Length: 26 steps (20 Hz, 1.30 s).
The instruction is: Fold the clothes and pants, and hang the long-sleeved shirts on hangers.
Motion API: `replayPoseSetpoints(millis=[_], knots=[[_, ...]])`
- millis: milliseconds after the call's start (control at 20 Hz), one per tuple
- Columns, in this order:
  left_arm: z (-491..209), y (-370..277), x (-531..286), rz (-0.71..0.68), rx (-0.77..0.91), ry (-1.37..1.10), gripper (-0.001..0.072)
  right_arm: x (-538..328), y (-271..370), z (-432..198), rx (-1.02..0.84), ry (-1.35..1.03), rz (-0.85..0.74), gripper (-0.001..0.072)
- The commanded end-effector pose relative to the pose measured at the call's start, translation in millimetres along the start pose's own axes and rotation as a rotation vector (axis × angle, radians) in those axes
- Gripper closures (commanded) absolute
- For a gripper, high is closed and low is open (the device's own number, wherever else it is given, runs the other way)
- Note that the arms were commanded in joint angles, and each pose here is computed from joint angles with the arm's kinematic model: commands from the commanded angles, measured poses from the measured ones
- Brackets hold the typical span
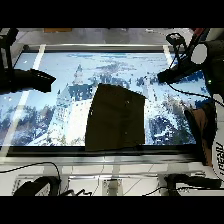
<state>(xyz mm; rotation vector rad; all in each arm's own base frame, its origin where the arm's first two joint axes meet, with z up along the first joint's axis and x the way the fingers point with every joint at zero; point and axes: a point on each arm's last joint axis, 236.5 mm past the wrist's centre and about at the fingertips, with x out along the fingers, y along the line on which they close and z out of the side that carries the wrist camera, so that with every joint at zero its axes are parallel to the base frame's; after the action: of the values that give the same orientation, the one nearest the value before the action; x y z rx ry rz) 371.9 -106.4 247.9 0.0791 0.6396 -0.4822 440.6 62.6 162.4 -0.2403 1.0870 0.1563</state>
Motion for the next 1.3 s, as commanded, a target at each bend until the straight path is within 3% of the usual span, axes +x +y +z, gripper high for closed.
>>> replayPoseSetpoints(millis=[0,1050,1250], knots=[[0.4,0.0,-0.5,0.001,0.001,-0.001,0.0678,0.2,0.0,0.1,0.0,0.0,0.0,0.0675],[0.4,-0.1,-0.5,0.0,0.001,-0.001,0.0678,1.4,4.4,-0.9,-0.018,0.006,0.018,0.0675],[0.2,0.1,0.1,0.0,0.0,0.0,0.0677,24.1,-7.3,-28.3,-0.017,0.102,0.065,0.0677]])
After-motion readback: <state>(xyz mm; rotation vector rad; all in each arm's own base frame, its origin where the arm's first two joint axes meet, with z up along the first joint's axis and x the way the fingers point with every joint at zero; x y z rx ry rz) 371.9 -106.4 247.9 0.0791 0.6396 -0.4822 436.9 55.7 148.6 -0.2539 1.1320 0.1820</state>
